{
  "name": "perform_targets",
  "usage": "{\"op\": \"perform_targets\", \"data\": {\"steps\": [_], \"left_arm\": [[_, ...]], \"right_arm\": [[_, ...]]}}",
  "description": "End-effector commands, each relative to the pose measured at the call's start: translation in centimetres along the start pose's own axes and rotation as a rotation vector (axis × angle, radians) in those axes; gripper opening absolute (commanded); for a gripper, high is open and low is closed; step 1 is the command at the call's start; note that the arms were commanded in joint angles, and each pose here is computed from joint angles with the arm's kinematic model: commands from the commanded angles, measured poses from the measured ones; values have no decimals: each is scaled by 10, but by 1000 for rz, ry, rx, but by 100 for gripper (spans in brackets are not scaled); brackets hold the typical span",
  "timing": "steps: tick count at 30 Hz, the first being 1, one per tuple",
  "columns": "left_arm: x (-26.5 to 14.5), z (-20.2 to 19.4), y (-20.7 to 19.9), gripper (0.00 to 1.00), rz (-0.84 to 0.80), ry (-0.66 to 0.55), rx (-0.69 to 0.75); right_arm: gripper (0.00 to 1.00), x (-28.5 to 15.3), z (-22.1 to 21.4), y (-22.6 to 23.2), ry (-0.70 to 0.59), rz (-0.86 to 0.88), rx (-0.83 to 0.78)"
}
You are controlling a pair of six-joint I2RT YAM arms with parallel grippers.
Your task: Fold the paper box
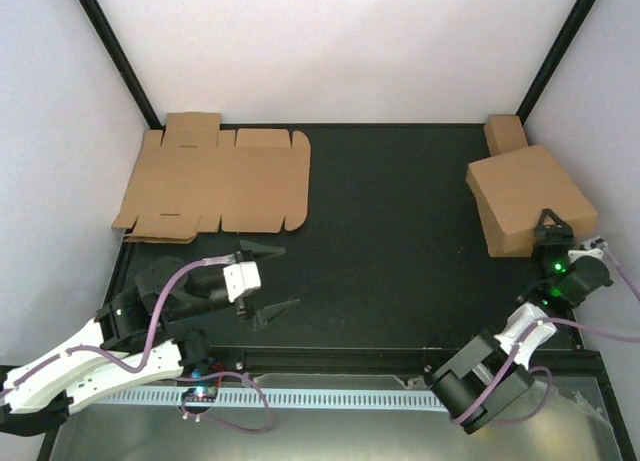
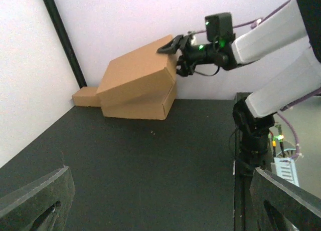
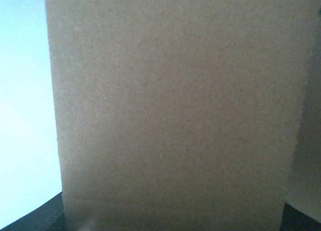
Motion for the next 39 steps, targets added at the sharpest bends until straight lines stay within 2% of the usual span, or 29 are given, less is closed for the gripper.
{"op": "perform_targets", "data": {"steps": [1, 7, 15, 26, 39], "left_arm": [[-1, -4, 6, 99, 66, 3, -19], [6, -16, 9, 99, 81, 51, -29], [12, -18, 15, 99, 110, 88, -31], [16, -19, 19, 99, 101, 104, -35], [22, -22, 22, 99, 88, 134, -47]], "right_arm": [[23, -6, 36, -9, -158, -104, -32], [24, 5, 42, -35, -138, -119, -16], [26, 26, 40, -66, -50, -103, 51], [26, 40, 55, -13, -101, 128, -41], [26, 68, 56, -24, -122, 146, 26]]}}
Point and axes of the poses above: each gripper's point midway between its finger pads, its own x axis out along the fingers, its own y axis along the line the jaws close on, z = x × y, the point moved 9 cm from there along -x, back along the fingers, and after that the axes turned 14 degrees about -x, right-handed, at the moved point
